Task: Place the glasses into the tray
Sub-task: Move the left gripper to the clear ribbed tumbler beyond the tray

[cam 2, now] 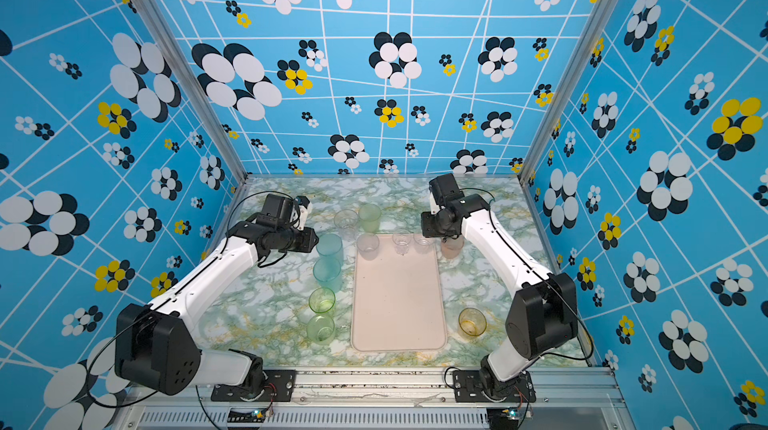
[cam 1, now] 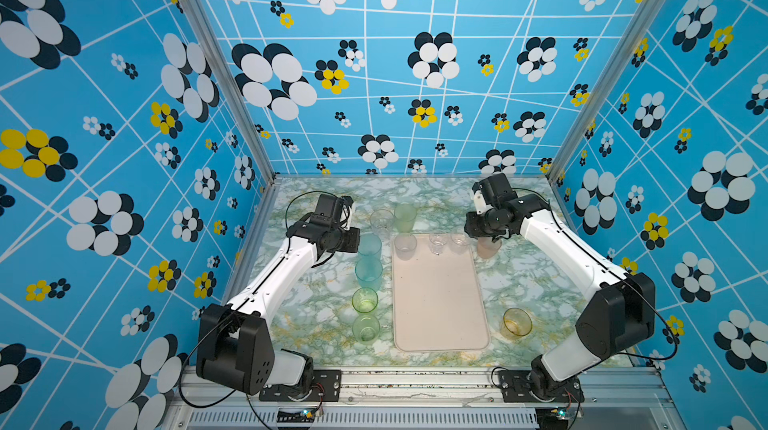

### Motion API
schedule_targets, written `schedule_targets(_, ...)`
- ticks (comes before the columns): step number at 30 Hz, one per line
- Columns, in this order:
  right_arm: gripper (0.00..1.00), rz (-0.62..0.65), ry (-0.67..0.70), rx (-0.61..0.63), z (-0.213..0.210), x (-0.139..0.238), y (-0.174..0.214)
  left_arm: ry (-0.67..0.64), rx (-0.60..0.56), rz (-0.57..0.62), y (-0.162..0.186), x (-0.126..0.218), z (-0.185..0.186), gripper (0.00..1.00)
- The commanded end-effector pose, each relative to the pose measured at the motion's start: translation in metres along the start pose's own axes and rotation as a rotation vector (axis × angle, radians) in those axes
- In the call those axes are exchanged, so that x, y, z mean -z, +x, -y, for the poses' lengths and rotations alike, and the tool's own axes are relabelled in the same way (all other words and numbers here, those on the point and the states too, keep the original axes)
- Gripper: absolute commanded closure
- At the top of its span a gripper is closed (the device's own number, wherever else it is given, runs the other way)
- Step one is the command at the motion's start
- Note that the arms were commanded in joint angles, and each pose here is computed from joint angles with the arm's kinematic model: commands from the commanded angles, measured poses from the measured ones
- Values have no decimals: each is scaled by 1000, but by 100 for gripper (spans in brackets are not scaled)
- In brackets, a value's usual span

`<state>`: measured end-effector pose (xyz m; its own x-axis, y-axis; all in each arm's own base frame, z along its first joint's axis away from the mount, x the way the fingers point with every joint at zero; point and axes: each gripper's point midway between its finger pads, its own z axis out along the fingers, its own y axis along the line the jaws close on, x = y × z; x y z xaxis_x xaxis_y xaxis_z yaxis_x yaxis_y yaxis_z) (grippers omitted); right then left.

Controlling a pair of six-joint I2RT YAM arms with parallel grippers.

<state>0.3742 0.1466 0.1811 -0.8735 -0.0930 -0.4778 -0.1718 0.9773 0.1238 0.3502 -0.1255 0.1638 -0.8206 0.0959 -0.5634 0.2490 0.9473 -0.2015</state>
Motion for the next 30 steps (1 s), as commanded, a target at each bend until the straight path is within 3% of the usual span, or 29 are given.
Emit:
schedule_targets(1,62,-10,-2,-15,-2,-3,2,-21,-42,77,-29,4,0,67)
schedule_targets(5,62,-11,-8,-15,-4,-6,1,-10,-63,91,-59,-5,2,67)
schedule_targets(12,61,-5,0,-4,-4,-2,-2,21,-91,16,-86,-44,4,64)
schedule_targets(30,60,0,4,4,-4,-3,-7,28,-103,-107,-83,-106,-3,67)
